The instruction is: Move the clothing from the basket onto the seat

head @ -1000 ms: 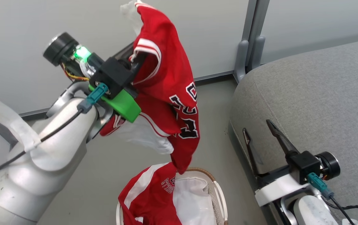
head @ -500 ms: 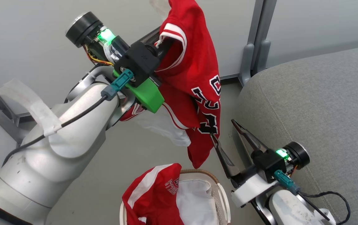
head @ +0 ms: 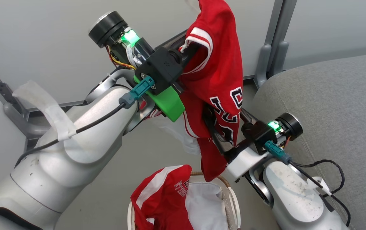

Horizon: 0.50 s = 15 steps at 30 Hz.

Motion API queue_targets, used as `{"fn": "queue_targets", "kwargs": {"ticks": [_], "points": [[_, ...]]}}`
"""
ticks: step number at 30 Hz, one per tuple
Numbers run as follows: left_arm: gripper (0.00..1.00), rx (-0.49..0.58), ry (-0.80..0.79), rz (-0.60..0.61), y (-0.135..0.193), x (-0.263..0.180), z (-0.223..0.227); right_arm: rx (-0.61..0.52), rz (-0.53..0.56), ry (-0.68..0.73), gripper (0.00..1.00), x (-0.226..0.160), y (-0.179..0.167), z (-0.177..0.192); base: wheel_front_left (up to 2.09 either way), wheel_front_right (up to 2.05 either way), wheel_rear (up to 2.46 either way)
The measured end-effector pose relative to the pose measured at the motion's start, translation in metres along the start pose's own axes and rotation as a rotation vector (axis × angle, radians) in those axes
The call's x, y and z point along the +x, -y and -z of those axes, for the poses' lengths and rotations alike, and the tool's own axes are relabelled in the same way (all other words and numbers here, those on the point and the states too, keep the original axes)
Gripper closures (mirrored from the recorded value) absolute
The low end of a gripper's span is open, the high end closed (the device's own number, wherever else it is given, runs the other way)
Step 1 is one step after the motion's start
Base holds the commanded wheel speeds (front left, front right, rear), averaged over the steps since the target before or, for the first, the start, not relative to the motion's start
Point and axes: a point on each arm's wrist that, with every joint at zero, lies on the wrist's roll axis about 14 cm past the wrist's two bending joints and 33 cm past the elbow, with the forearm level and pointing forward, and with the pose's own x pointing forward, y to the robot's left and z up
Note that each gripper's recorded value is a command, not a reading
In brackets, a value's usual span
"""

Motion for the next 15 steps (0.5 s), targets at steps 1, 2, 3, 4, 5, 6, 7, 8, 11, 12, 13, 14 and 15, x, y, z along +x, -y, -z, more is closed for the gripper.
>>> {"fn": "queue_targets", "kwargs": {"ticks": [1,2,3,4,5,6,7,8,11,12,13,14,15], "points": [[1.00,-0.003,-0.001,-0.001,0.000,-0.001,0.001,0.007,-0.006,-0.001,0.51,0.003,-0.001,0.000,0.00,0.00,0.00],[1.00,-0.007,-0.003,-0.002,0.001,-0.002,0.002,0.011,-0.013,-0.001,0.84,0.004,-0.003,0.000,0.00,0.00,0.00],[1.00,-0.019,-0.004,-0.005,0.001,-0.004,0.003,0.017,-0.020,-0.002,1.00,0.006,-0.005,0.001,0.00,0.00,0.00],[1.00,-0.031,-0.010,-0.011,0.002,-0.006,0.006,0.022,-0.025,-0.003,1.00,0.007,-0.006,0.001,0.00,0.00,0.00],[1.00,-0.041,-0.015,-0.017,0.002,-0.007,0.009,0.022,-0.027,-0.003,1.00,0.008,-0.006,0.001,0.00,0.00,0.00],[1.00,-0.053,-0.022,-0.025,0.002,-0.010,0.012,0.025,-0.029,-0.001,1.00,0.009,-0.007,0.001,0.00,0.00,0.00],[1.00,-0.064,-0.026,-0.036,0.002,-0.012,0.015,0.031,-0.028,-0.001,1.00,0.010,-0.006,0.001,0.00,0.00,0.00],[1.00,-0.079,-0.031,-0.051,0.000,-0.015,0.018,0.037,-0.026,0.000,1.00,0.010,-0.006,0.001,0.00,0.00,0.00],[0.91,-0.131,-0.049,-0.099,-0.002,-0.024,0.030,0.043,-0.016,0.000,1.00,0.010,-0.003,0.002,0.00,0.00,0.00],[0.61,-0.175,-0.066,-0.131,-0.003,-0.031,0.040,0.053,-0.004,-0.001,1.00,0.008,0.000,0.003,0.00,0.00,0.00],[0.32,-0.203,-0.075,-0.150,-0.003,-0.035,0.046,0.060,0.004,-0.003,1.00,0.007,0.001,0.005,0.00,0.00,0.00],[0.01,-0.225,-0.086,-0.168,-0.003,-0.039,0.051,0.062,0.010,-0.007,1.00,0.006,0.003,0.006,0.00,0.00,0.00],[0.00,-0.253,-0.100,-0.187,-0.002,-0.044,0.058,0.065,0.019,-0.009,1.00,0.005,0.005,0.007,0.00,0.00,0.00]]}}
